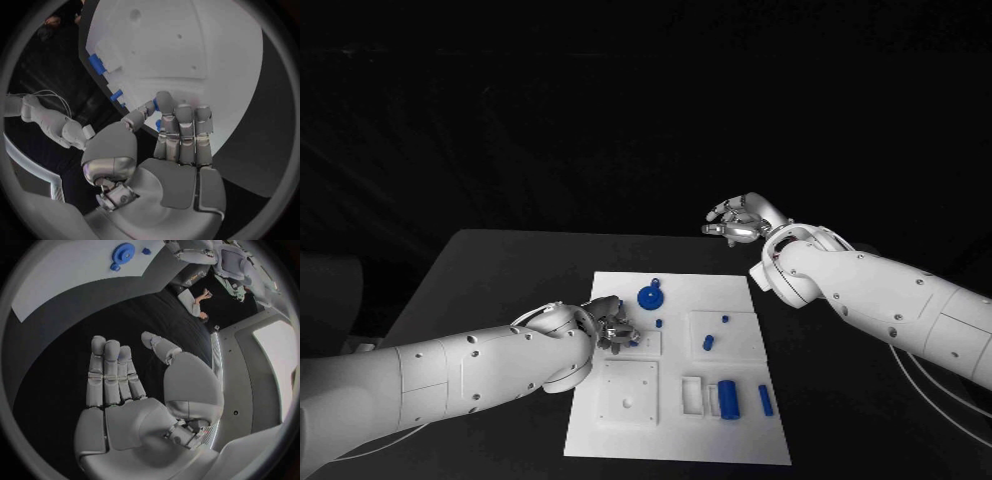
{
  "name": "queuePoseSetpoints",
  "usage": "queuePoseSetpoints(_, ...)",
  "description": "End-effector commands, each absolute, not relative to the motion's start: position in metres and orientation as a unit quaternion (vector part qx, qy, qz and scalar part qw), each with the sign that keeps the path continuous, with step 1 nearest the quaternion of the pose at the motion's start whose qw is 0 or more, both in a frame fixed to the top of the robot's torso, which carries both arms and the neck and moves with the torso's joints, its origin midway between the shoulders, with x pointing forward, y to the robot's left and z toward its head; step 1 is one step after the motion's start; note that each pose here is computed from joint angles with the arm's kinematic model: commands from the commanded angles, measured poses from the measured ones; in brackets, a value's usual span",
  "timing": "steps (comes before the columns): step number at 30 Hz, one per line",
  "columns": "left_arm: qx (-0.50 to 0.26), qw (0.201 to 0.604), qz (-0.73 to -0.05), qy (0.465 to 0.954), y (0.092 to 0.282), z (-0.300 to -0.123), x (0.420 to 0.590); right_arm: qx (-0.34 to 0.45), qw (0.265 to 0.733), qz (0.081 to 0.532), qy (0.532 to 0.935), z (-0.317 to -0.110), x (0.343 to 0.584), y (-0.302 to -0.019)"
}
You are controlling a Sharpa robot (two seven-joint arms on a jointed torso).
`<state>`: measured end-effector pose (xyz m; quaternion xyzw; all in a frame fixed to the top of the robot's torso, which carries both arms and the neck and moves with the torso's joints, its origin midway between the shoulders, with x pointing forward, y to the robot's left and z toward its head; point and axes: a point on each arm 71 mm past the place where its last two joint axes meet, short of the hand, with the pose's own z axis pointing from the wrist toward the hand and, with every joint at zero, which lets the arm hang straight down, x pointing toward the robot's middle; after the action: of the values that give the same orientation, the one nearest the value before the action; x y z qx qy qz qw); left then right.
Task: Assemble the parts on the task board
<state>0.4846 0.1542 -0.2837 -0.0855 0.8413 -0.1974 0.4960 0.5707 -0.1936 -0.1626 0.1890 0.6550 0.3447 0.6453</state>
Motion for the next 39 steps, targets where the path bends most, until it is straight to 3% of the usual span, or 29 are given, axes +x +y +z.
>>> queuePoseSetpoints(1,-0.083,0.471,-0.203,0.855,0.15,-0.29,0.48,0.185,0.641,0.346,0.66,-0.164,0.57,-0.192)
queuePoseSetpoints(17,-0.088,0.446,-0.209,0.866,0.149,-0.286,0.479,0.184,0.638,0.344,0.664,-0.166,0.57,-0.192)
queuePoseSetpoints(39,-0.095,0.454,-0.208,0.861,0.15,-0.277,0.488,0.184,0.635,0.344,0.666,-0.169,0.57,-0.191)
